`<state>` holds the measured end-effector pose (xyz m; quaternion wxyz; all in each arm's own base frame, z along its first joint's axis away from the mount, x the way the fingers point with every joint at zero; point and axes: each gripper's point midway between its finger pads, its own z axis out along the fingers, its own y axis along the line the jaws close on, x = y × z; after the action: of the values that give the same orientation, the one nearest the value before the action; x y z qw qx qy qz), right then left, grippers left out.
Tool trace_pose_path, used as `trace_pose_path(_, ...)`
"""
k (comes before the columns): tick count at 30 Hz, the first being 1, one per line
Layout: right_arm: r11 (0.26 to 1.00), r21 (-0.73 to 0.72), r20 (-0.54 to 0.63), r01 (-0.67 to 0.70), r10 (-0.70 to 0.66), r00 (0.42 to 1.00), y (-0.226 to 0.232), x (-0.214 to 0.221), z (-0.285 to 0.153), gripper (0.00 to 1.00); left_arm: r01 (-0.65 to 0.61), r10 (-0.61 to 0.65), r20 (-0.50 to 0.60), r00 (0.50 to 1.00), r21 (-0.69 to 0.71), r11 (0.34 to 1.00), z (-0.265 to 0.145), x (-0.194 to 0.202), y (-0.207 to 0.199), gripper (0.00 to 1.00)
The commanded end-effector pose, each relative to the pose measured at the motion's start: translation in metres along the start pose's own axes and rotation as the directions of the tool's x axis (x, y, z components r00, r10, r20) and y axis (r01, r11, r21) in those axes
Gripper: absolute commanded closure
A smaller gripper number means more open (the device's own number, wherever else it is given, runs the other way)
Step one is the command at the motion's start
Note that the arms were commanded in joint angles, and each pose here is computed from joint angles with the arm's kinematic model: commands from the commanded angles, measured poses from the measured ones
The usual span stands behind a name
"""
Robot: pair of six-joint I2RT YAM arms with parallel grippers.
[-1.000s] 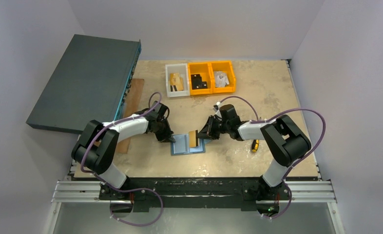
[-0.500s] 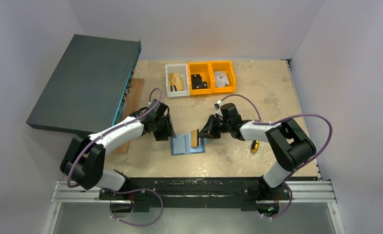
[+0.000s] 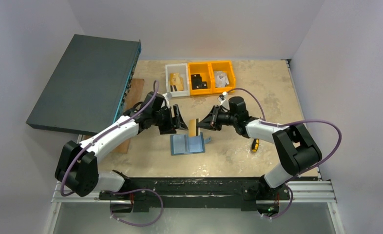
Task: Take the credit cards out of the card holder
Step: Place the credit card in the storage box.
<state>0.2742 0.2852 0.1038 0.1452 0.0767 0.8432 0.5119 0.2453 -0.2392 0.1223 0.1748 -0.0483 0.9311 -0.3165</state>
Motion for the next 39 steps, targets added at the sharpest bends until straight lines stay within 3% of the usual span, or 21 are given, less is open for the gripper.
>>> trace_pose_path(1,0.970,-0.244,-0.024,0.017,-0.023,0.999,0.058,-0.004,-0.016,1.00,-0.032,0.026,0.029,0.999,0.234,0.972,-0.023,-0.019,-0.055,0.34)
trace_pose_path(10,0.884,-0.460,-0.090,-0.090,0.054,0.994,0.083,0.004,-0.031,1.00,0.032,-0.032,-0.007,0.999,0.380,0.924,-0.026,-0.022,-0.077,0.44)
trace_pose_path(19,0.872,-0.476,-0.094,-0.114,0.079,0.992,0.080,0.006,-0.032,1.00,0.059,-0.044,-0.045,0.998,0.402,0.914,-0.021,-0.021,-0.080,0.63)
trace_pose_path(25,0.878,-0.465,-0.084,-0.113,0.083,0.993,0.079,0.003,-0.030,1.00,0.077,-0.050,-0.074,0.996,0.428,0.901,-0.018,-0.019,-0.084,0.68)
trace_pose_path(30,0.884,-0.456,-0.080,-0.108,0.080,0.994,0.078,0.002,-0.029,1.00,0.087,-0.058,-0.079,0.995,0.438,0.895,-0.017,-0.019,-0.085,0.84)
trace_pose_path(33,0.900,-0.427,-0.065,-0.088,0.067,0.996,0.075,0.001,-0.026,1.00,0.087,-0.058,-0.079,0.995,0.441,0.893,-0.017,-0.019,-0.086,1.00)
trace_pose_path(35,0.920,-0.387,-0.049,-0.069,0.054,0.997,0.072,-0.001,-0.024,0.87,0.086,-0.059,-0.076,0.995,0.434,0.897,-0.017,-0.020,-0.085,1.00)
trace_pose_path(39,0.970,-0.240,0.021,0.032,-0.028,0.999,0.060,-0.011,-0.022,0.40,0.076,-0.061,-0.052,0.997,0.382,0.921,-0.018,-0.023,-0.079,1.00)
